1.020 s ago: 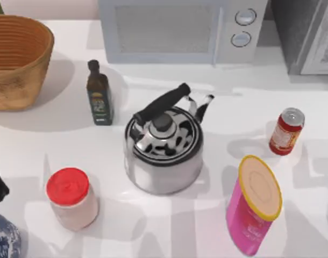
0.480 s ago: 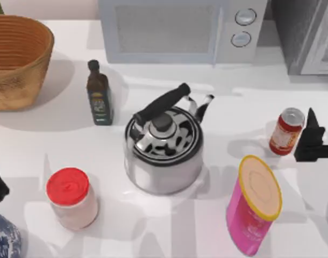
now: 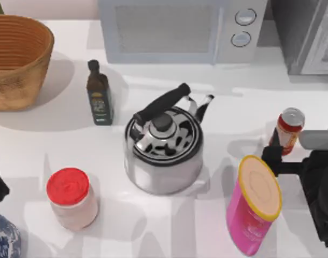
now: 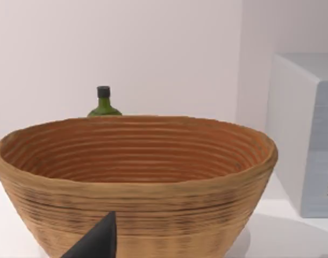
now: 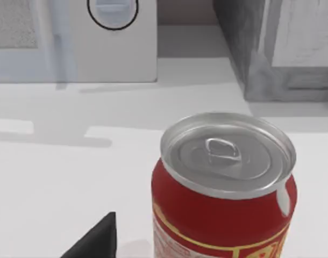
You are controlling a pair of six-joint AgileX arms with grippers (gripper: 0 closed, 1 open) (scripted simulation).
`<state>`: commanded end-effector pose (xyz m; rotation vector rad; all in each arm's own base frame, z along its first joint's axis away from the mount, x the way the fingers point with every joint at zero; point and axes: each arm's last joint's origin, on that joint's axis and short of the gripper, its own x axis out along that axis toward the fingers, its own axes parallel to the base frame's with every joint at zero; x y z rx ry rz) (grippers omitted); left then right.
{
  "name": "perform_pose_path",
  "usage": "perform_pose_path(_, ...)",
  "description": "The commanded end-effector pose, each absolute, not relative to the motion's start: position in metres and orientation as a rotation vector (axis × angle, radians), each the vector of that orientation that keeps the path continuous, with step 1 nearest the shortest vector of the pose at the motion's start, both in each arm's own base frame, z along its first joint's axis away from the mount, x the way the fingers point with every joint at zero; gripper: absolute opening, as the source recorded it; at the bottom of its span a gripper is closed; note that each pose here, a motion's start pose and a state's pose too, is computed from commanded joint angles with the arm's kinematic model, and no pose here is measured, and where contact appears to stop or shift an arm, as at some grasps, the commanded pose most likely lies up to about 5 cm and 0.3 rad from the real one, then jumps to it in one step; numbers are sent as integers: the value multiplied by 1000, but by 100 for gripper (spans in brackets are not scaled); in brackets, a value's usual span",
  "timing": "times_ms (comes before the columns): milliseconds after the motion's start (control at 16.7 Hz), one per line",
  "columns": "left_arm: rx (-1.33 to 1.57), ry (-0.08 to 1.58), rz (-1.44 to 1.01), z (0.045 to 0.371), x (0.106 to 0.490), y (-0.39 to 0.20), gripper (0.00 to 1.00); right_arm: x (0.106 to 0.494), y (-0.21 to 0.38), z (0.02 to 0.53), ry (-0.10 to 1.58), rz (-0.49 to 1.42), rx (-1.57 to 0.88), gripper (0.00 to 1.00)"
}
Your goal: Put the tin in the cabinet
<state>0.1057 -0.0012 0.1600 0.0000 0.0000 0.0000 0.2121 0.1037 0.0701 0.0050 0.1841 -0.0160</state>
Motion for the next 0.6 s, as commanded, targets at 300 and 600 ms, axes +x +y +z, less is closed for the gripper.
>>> perform_pose_path(300, 0, 0, 0, 160, 106, -1, 100, 207, 114, 48, 194, -12, 3, 100)
perform_pose_path(600, 0, 0, 0, 160, 106, -1, 100, 206, 115, 46, 194, -11, 3, 100)
